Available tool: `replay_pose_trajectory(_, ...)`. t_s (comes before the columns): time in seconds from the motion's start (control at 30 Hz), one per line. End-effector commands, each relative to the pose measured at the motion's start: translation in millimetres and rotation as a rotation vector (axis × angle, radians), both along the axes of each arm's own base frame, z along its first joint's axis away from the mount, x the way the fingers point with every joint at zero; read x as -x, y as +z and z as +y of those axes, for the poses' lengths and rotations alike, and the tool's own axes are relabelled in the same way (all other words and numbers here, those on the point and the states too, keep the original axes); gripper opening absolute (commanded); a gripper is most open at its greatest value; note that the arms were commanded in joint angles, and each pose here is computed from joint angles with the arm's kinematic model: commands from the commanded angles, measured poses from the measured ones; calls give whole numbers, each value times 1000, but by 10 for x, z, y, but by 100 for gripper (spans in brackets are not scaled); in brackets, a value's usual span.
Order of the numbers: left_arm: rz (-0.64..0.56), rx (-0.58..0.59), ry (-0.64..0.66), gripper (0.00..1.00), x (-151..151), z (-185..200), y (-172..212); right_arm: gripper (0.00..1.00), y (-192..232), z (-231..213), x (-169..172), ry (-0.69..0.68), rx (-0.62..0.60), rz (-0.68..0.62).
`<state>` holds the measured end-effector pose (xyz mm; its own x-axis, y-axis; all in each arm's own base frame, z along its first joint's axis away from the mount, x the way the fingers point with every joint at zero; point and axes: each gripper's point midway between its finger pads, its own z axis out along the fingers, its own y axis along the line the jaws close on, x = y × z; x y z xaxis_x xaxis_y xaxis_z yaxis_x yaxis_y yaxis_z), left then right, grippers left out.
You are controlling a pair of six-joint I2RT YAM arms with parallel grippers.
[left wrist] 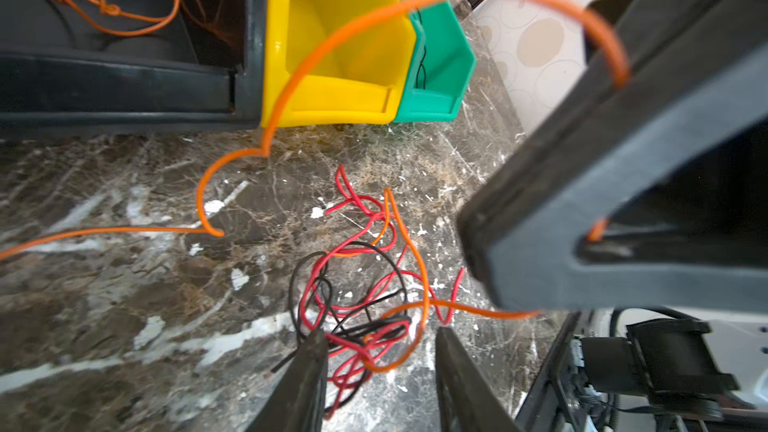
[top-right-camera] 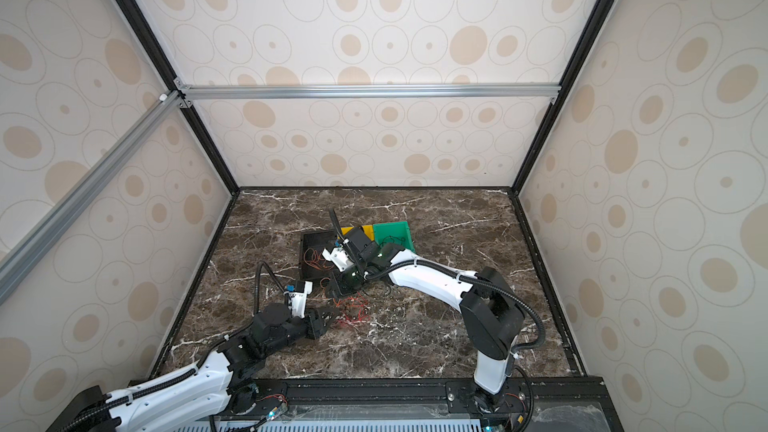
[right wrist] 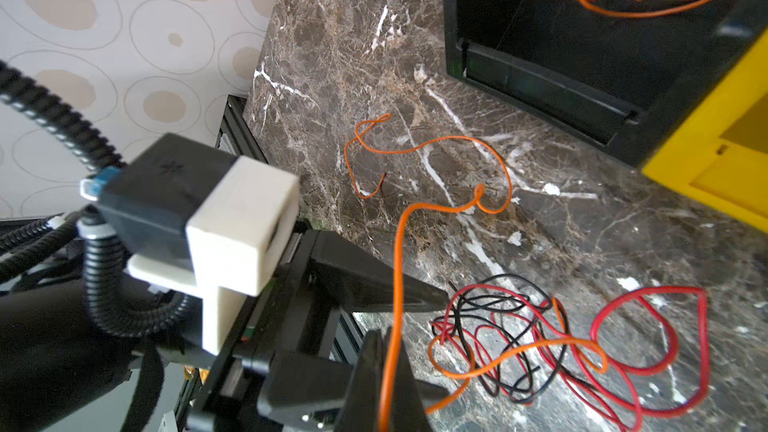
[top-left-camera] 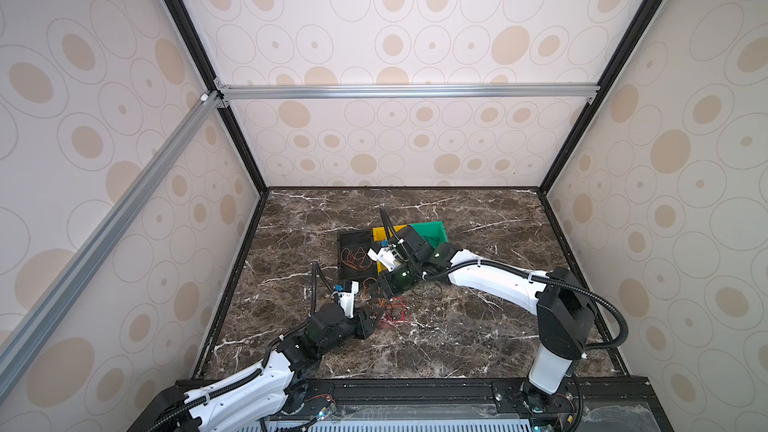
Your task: Untangle the cables
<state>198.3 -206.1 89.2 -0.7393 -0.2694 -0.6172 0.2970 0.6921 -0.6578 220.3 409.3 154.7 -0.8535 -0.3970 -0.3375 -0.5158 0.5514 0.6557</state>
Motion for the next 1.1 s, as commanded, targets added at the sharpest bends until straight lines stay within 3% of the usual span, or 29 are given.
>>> replay_pose_trajectory(0.0,-35,3,16,38,-47,-5,30,0,221,-35,3,-8,-51,-14)
replay_pose_trajectory(0.33,-19,43,8,30,-20,-39,-97,0,566,-114,-9,-46,-137,-48)
replay_pose_trajectory(0.5,-21,50,12,18,-31,-49,-108,0,639,-138,-15,-54,-155,-56)
replay_pose_trajectory(0.57,-32,60,8,18,-34,-61,-73,0,630,-162,-24,-59,-151,-59)
replay_pose_trajectory(0.63,-51,77,-5,22,-23,-77,-15,0,606,-191,-33,-68,-141,-57)
replay_pose_trajectory(0.87,-140,121,-42,56,54,-60,149,0,597,-212,-26,-73,-165,-42)
replay_pose_trajectory(1.07,-194,123,-41,62,35,-50,235,0,646,-163,11,-56,-204,-14)
